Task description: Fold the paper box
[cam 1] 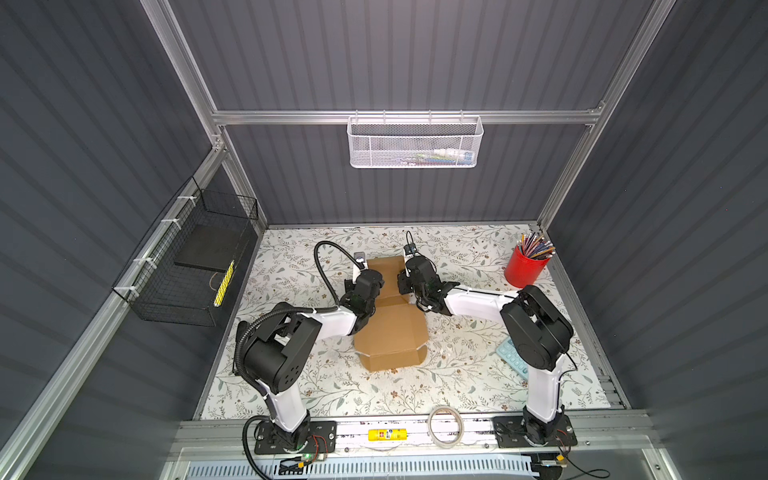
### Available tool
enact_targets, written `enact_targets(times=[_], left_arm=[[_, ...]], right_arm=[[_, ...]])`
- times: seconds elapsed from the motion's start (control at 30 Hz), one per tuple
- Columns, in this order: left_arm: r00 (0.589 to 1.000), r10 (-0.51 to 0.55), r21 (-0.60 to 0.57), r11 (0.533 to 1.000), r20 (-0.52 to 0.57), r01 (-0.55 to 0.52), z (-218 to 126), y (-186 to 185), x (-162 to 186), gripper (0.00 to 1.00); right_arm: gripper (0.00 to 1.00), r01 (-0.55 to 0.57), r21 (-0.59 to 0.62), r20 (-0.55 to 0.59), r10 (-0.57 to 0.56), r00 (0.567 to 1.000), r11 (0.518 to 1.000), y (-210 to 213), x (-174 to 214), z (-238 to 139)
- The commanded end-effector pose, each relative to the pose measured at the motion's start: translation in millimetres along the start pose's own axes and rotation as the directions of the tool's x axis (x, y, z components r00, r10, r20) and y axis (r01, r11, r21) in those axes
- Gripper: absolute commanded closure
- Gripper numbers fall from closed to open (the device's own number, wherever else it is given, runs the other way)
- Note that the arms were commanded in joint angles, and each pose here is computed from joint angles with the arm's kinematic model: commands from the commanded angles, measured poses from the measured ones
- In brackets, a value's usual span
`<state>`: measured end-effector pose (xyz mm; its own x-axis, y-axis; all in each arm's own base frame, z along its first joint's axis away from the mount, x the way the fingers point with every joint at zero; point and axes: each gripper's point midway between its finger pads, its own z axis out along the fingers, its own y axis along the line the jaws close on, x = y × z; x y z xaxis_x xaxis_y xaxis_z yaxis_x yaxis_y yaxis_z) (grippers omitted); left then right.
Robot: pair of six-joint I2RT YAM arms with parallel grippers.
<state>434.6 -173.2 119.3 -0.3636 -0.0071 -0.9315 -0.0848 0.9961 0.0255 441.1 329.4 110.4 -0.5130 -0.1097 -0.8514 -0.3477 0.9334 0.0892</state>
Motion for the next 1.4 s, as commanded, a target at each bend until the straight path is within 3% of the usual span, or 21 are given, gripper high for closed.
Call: enact_targets(times=[0.0, 0.67, 0.9, 1.37], left_arm=[[0.987, 0.091, -0.013, 0.995, -0.13, -0.094, 3.5, 7.1, 43.0, 1.0], [0.979, 0.116, 0.069, 0.992, -0.166, -0.106, 0.5, -10.7, 28.3, 1.0], [0.958, 0.153, 0.087, 0.987, -0.243, -0.136, 4.1, -16.4, 34.8, 1.0], [0.934, 0.093, 0.035, 0.996, -0.345, -0.087, 10.7, -13.2, 57.1, 1.0]], right_arm=[[0.82, 0.015, -0.023, -0.03, -0.016, 0.999, 1.0, 9.3, 5.7, 4.7], [0.97, 0.038, -0.061, -0.079, -0.043, 0.996, 0.997, 15.8, 7.2, 5.4], [0.95, 0.005, -0.109, -0.154, -0.022, 0.988, 0.994, 23.1, 9.8, 3.5], [0.83, -0.057, -0.09, -0.263, 0.031, 0.964, 0.994, 20.0, 33.0, 10.3]])
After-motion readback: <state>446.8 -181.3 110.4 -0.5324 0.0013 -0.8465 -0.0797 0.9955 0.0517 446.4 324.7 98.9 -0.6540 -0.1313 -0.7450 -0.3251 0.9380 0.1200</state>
